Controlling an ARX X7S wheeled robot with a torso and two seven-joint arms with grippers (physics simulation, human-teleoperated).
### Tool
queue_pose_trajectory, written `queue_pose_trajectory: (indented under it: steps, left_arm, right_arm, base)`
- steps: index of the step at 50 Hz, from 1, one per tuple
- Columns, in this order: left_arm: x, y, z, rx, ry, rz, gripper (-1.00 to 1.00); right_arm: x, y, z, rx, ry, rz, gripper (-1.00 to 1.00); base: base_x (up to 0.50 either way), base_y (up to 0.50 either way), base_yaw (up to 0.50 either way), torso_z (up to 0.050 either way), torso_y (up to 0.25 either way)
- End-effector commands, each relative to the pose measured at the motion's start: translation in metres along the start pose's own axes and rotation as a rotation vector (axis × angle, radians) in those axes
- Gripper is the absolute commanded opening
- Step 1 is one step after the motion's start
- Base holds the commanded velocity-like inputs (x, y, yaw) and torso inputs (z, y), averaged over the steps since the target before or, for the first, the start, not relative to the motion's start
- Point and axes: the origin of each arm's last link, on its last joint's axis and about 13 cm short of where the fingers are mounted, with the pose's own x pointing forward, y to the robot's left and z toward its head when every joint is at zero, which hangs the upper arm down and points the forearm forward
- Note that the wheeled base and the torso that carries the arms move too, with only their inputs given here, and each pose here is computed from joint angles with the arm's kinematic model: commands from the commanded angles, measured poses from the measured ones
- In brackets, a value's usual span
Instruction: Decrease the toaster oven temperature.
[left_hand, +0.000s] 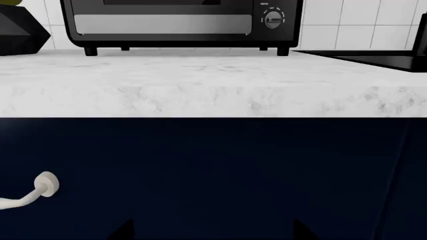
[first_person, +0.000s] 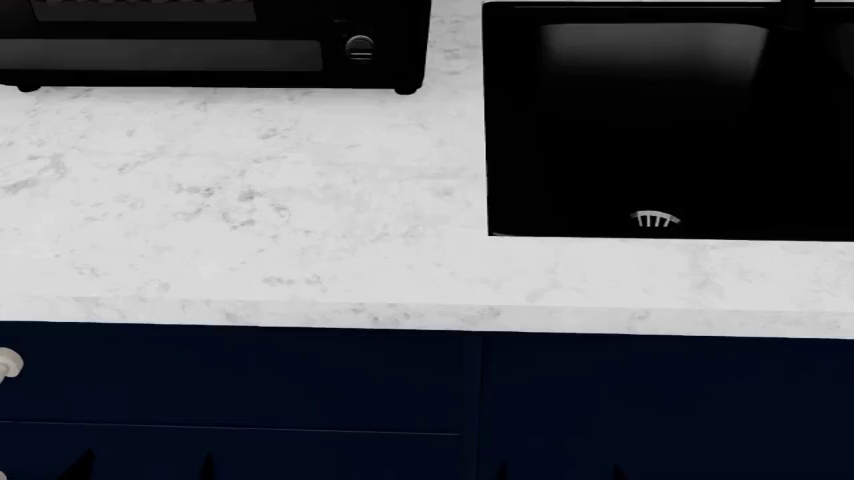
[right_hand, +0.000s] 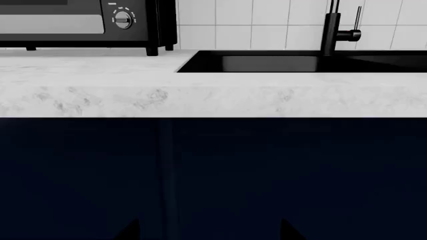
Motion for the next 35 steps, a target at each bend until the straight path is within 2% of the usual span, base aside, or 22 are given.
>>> queue_pose_trajectory:
  steps: [1, 13, 16, 19, 21, 22, 23, 24, 28, 35]
  left_arm:
    - [0.000, 0.000, 0.000, 0.000, 0.000, 0.000, 1.00]
    - [0.001, 0.002, 0.003, 0.011, -0.021, 0.010, 1.00]
    - [0.000, 0.003, 0.010, 0.015, -0.053, 0.011, 1.00]
    - [-0.001, 0.003, 0.020, 0.053, -0.113, 0.011, 1.00]
    - [-0.001, 0.003, 0.020, 0.053, -0.113, 0.011, 1.00]
    - [-0.004, 0.003, 0.042, 0.043, -0.178, 0.001, 1.00]
    - [-0.005, 0.003, 0.043, 0.043, -0.178, 0.001, 1.00]
    - [-0.007, 0.003, 0.061, 0.018, -0.192, -0.022, 1.00]
    - [-0.005, 0.006, 0.078, 0.043, -0.220, -0.019, 1.00]
    - [0.003, 0.011, 0.092, 0.088, -0.208, 0.017, 1.00]
  right_arm:
    - [0.000, 0.000, 0.000, 0.000, 0.000, 0.000, 1.00]
    - [-0.006, 0.000, 0.004, 0.013, -0.019, 0.009, 1.00]
    - [-0.009, 0.000, 0.014, 0.020, -0.063, 0.015, 1.00]
    - [-0.012, 0.000, 0.024, 0.016, -0.106, 0.018, 1.00]
    - [-0.012, 0.000, 0.024, 0.016, -0.106, 0.018, 1.00]
    - [-0.017, -0.001, 0.041, -0.003, -0.158, 0.024, 1.00]
    - [-0.017, -0.001, 0.042, -0.003, -0.158, 0.024, 1.00]
    - [-0.021, 0.000, 0.053, -0.011, -0.189, 0.032, 1.00]
    - [-0.026, -0.002, 0.070, -0.018, -0.232, 0.036, 1.00]
    - [-0.022, -0.007, 0.089, -0.054, -0.251, 0.036, 1.00]
  base:
    - [0.00, 0.00, 0.00, 0.000, 0.000]
    - [0.00, 0.00, 0.00, 0.000, 0.000]
    - [0.00, 0.00, 0.00, 0.000, 0.000]
    - [0.00, 0.00, 0.00, 0.000, 0.000]
    - [0.00, 0.00, 0.00, 0.000, 0.000]
    - [0.00, 0.00, 0.00, 0.000, 0.000]
    - [0.00, 0.00, 0.00, 0.000, 0.000]
    - [0.00, 0.00, 0.00, 0.000, 0.000]
    - [0.00, 0.00, 0.00, 0.000, 0.000]
    - [0.00, 0.00, 0.00, 0.000, 0.000]
